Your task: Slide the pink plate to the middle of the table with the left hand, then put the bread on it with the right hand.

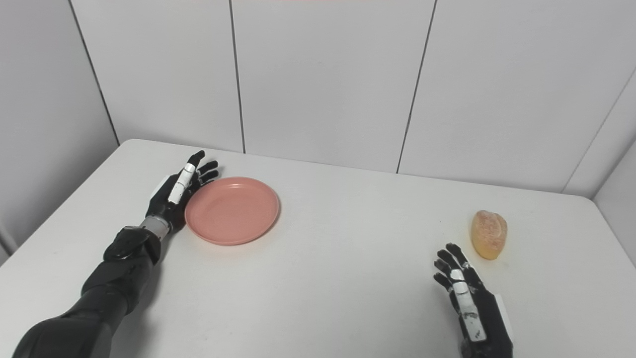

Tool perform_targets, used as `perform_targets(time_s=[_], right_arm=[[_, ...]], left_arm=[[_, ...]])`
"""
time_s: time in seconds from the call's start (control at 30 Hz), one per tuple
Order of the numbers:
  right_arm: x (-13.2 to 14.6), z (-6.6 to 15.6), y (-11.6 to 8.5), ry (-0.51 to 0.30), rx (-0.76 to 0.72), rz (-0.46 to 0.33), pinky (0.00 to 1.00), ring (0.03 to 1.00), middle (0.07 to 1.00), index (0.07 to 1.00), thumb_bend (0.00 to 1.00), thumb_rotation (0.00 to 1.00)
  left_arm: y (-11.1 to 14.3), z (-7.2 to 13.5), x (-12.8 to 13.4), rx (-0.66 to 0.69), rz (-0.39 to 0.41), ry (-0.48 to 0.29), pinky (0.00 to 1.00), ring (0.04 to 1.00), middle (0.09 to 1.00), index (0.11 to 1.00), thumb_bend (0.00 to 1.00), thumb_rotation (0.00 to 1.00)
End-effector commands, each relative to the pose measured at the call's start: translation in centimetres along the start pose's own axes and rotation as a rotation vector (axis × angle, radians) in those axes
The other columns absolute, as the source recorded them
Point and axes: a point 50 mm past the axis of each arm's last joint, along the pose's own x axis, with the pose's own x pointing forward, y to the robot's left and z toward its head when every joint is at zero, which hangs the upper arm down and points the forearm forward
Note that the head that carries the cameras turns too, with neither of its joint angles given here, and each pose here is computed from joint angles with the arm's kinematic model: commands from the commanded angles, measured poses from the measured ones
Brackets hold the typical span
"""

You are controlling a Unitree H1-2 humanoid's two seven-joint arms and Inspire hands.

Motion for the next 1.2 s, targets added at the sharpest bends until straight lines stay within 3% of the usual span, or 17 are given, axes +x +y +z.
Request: perform_targets(time_s=[0.0, 0.53, 0.8, 1.17], right_arm=[[-0.9, -1.2, 0.8, 0.016, 0.022, -0.005, 0.87, 0.878, 0.874, 0.895, 0.73, 0.80], [-0.8, -1.1, 1.1, 0.021, 0.037, -0.008, 0.85, 0.864, 0.862, 0.879, 0.73, 0.79], [-0.7, -1.2, 1.3, 0.023, 0.028, -0.015, 0.84, 0.853, 0.852, 0.869, 0.75, 0.80], [-0.7, -1.3, 1.6, 0.023, 0.034, -0.018, 0.83, 0.849, 0.852, 0.862, 0.73, 0.79]], left_arm=[[-1.5, 2.1, 1.8, 0.028, -0.050, -0.052, 0.92, 0.917, 0.910, 0.998, 0.87, 0.81], [-4.8, 0.0, 1.9, -0.025, -0.075, -0.019, 0.94, 0.908, 0.881, 0.997, 0.81, 0.82], [-7.1, -1.0, 2.2, -0.008, -0.090, 0.005, 0.93, 0.908, 0.873, 0.987, 0.89, 0.83], [-10.0, -1.8, 2.5, -0.030, -0.126, 0.034, 0.94, 0.925, 0.874, 0.981, 0.91, 0.80]])
